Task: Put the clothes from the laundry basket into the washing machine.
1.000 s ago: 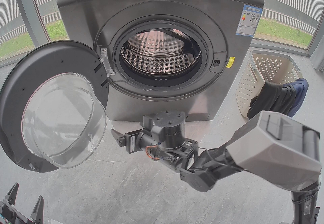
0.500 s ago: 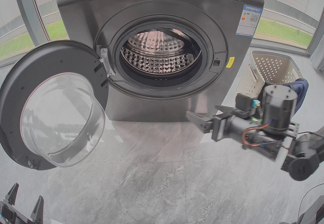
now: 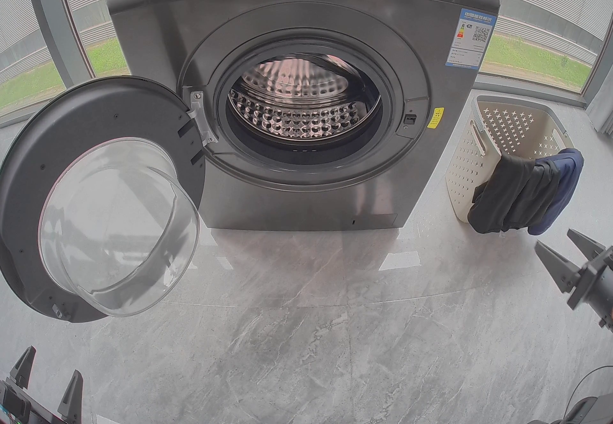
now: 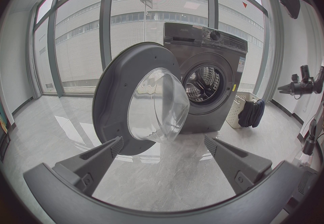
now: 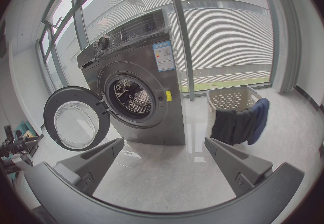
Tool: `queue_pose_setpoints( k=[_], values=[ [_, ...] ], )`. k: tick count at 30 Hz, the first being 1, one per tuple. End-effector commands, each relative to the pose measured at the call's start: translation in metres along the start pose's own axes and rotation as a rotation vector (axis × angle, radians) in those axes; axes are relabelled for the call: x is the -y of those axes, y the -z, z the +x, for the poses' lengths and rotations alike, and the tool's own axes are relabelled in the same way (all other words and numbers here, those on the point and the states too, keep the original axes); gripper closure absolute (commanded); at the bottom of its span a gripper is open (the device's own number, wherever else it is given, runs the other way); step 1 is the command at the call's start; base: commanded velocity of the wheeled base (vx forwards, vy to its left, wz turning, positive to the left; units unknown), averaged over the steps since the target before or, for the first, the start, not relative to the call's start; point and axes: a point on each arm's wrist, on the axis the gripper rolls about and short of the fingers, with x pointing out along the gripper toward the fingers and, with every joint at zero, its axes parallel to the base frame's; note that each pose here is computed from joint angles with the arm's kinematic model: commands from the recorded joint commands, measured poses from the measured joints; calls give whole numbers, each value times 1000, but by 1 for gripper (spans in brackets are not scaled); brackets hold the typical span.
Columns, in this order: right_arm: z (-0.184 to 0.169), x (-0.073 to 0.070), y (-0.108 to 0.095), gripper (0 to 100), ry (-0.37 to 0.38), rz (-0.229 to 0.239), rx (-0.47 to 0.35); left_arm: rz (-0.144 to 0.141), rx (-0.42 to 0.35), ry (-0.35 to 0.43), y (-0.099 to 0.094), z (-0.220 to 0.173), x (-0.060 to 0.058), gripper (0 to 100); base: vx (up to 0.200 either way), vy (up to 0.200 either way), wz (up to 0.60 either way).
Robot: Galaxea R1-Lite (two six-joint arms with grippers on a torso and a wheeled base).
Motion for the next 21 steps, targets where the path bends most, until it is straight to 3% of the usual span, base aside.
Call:
queue_pose_setpoints(
  k=[1,7,17,19,21],
  values=[
    [-104,13,60,0,133,-33,116,-1,-16,0,4,1,0,0,0,0,0],
    [-125,13,93,0,146,-33,57,-1,-16,0,4,1,0,0,0,0,0],
    [-129,11,98,0,182,-63,79,-1,-16,1,4,1,0,0,0,0,0],
    [-130,13,100,0,272,-76,67,-1,-16,0,4,1,0,0,0,0,0],
    [-129,13,102,0,278,-86,41,-1,-16,0,4,1,0,0,0,0,0]
  ],
)
